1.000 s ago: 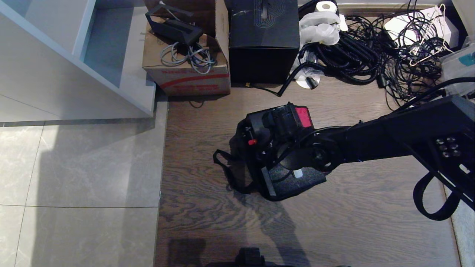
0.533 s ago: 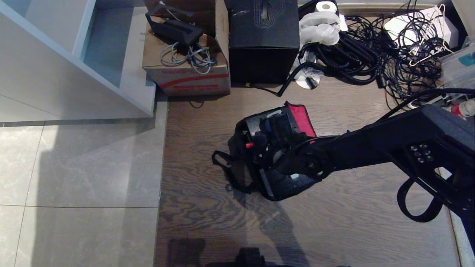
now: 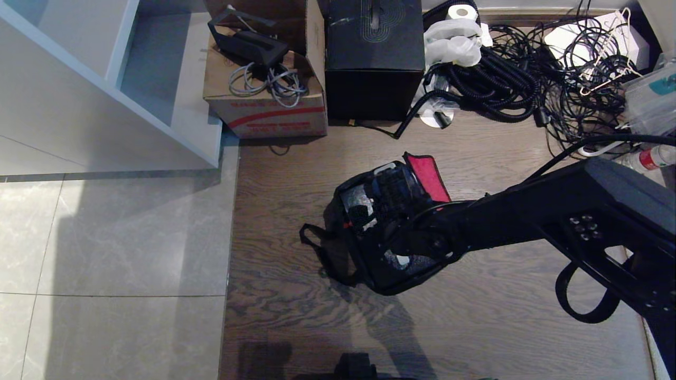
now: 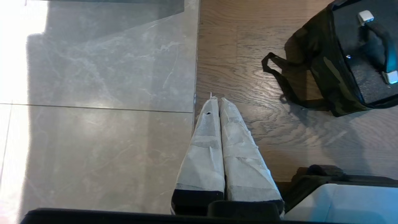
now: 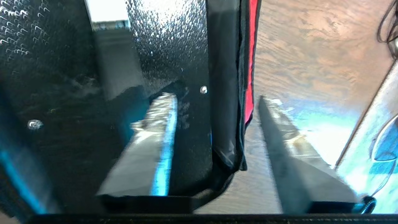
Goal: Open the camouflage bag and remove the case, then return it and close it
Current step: Place the black box back
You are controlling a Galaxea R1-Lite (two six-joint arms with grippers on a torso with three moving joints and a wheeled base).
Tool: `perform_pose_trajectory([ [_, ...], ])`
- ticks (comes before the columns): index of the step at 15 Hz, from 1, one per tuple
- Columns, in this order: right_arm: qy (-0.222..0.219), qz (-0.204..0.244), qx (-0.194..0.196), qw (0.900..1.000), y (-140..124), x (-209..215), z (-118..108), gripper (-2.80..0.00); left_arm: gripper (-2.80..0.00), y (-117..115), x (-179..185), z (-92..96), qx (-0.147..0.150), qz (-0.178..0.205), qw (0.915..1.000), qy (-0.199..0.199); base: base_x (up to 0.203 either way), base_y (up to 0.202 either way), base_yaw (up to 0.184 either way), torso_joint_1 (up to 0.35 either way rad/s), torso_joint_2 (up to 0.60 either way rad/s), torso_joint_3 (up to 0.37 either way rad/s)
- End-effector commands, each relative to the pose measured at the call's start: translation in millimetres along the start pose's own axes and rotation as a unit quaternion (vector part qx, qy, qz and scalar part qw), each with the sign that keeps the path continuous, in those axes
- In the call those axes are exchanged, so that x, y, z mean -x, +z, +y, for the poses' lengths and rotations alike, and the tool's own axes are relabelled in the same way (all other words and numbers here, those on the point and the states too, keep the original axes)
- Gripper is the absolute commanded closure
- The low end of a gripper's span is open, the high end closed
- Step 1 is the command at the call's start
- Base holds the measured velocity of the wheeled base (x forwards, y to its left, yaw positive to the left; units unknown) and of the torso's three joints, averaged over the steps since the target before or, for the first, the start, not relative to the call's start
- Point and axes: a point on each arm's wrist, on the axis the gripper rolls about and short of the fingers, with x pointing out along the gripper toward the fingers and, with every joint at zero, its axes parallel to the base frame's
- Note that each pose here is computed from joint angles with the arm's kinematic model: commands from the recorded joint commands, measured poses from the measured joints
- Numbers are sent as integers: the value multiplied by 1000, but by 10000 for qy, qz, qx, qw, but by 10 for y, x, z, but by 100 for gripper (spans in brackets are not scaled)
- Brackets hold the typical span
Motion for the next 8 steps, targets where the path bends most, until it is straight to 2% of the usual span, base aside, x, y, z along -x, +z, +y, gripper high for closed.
perform_pose_trajectory([
  [1, 26, 19, 66, 10000, -19, 90, -60, -280, 0, -1, 0, 0, 4, 4, 10000, 2, 0, 0, 0, 0, 0, 0],
  [4, 241, 12, 88, 9997, -26, 324, -335, -280, 0, -1, 0, 0, 1, 4, 10000, 2, 0, 0, 0, 0, 0, 0],
  [7, 696, 79, 126, 9975, -78, 556, -674, -280, 0, -1, 0, 0, 3, 4, 10000, 2, 0, 0, 0, 0, 0, 0],
  [8, 833, 163, 171, 9962, -110, 620, -820, 0, 0, -1, 0, 0, 6, 4, 10000, 2, 0, 0, 0, 0, 0, 0],
])
